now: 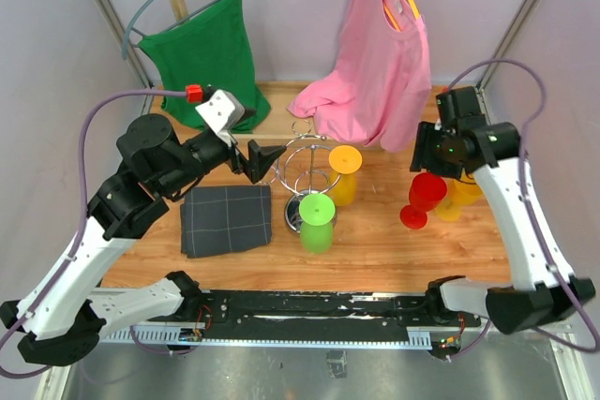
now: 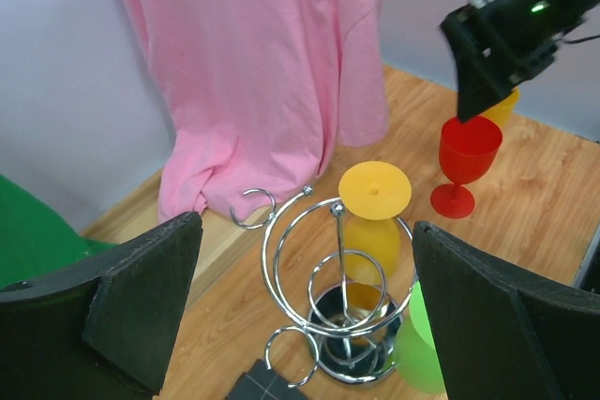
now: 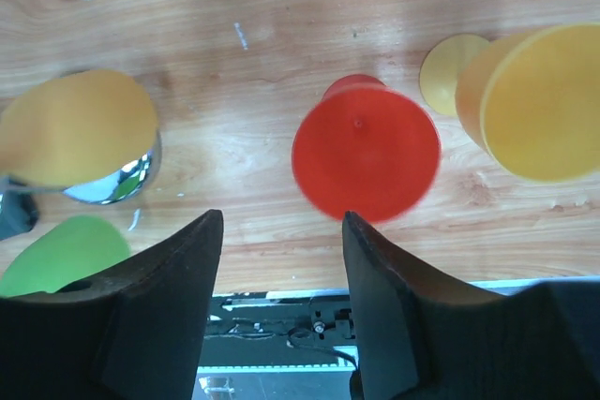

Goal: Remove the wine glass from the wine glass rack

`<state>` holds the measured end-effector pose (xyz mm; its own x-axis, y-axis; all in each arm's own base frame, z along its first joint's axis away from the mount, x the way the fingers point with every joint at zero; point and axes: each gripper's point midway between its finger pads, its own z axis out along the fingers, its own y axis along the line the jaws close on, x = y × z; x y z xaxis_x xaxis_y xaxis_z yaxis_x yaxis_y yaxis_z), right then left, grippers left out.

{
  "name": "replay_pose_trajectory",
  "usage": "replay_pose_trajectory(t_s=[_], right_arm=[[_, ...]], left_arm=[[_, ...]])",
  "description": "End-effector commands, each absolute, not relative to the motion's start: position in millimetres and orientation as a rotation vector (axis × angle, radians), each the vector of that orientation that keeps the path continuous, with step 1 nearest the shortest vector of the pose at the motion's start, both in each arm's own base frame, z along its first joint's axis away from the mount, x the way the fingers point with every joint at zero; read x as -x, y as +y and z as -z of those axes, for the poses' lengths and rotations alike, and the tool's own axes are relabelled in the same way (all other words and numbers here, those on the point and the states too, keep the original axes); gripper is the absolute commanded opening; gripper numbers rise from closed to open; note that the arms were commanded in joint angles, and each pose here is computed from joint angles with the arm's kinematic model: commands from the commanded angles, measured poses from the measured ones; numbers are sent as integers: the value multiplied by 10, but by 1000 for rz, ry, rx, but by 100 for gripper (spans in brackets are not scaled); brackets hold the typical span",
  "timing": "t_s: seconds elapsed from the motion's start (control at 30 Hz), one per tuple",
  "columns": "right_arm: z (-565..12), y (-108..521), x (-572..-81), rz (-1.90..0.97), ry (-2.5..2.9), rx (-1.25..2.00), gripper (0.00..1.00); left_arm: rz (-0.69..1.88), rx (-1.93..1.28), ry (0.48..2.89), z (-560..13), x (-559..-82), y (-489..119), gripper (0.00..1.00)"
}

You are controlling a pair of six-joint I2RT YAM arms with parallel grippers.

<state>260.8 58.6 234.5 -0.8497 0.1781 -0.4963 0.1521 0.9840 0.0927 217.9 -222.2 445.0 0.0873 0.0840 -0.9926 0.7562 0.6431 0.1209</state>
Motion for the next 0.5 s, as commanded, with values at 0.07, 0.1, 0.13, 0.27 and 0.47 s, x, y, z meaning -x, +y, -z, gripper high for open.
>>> replay_pose_trajectory(t_s=[0.07,0.1,0.13,0.27,0.47], right_arm=[[-3021,544,-1934,-228,2466,-290,59],[-3069,589,-1837,-284,2451,-296,60],[-3080,626,-1760,-325,2451,-304,61],[-3122,837,-1588,-530,2397,-346,64],[-3198,1256,-1487,-869,2306,-377,65]], left_arm=[[557,-603,1420,-4641,-2235,-2039,99],[562,-597,1430,-4617,-2251,-2052,99],[571,-590,1440,-4597,-2274,-2073,99],[629,-550,1519,-4462,-2446,-2153,99],[784,-379,1699,-4226,-2977,-2010,99]])
